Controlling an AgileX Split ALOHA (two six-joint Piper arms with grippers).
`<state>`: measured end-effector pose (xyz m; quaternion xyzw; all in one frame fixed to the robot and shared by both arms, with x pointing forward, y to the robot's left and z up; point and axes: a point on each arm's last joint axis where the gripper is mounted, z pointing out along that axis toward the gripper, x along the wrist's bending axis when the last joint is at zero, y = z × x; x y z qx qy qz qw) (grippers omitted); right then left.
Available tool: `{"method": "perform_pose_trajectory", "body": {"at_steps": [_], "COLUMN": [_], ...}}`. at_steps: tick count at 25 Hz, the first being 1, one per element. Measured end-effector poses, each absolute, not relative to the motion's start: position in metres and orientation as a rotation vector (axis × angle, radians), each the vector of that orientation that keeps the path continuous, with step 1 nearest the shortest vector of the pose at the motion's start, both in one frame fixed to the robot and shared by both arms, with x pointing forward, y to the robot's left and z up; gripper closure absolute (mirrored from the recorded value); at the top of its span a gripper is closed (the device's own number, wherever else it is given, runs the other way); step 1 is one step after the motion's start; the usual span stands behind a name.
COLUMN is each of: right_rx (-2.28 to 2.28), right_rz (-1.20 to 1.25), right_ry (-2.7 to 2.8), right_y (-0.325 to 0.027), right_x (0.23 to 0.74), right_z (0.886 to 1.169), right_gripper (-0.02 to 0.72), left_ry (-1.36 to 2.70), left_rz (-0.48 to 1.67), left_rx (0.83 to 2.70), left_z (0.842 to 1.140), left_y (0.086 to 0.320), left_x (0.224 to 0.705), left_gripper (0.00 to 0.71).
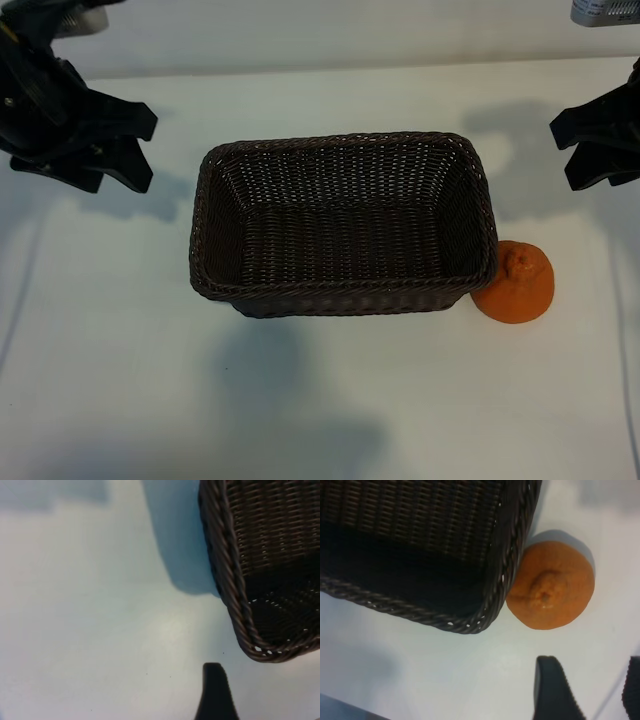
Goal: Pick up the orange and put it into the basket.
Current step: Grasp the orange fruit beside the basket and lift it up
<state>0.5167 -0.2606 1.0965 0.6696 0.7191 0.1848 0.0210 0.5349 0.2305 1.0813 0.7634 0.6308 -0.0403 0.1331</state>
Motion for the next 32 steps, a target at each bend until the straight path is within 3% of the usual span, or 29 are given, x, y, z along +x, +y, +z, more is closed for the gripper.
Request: {"method": "perform_pose_trajectory", "body": {"at_steps": [25,32], "right_rx": [2.068,1.980], "right_rz": [0.627,0.620], "right_ry": [2.201,2.239], "right_y": [-0.2594,-0.2605], "right_x": [0.5199,0.5214], "right_z": [1.0979,1.0981], "right_gripper": [0.344,0.424], "left_ry": [1.814,1.814], "left_rz": [-0.101,-0.101], "left_rx": [2.211,2.211], "left_z": [1.0863,1.0863], "left_y": [0.2309,0.2309], "left_x": [0.5319,0.5319], "left_gripper": [0.183,0.183]}}
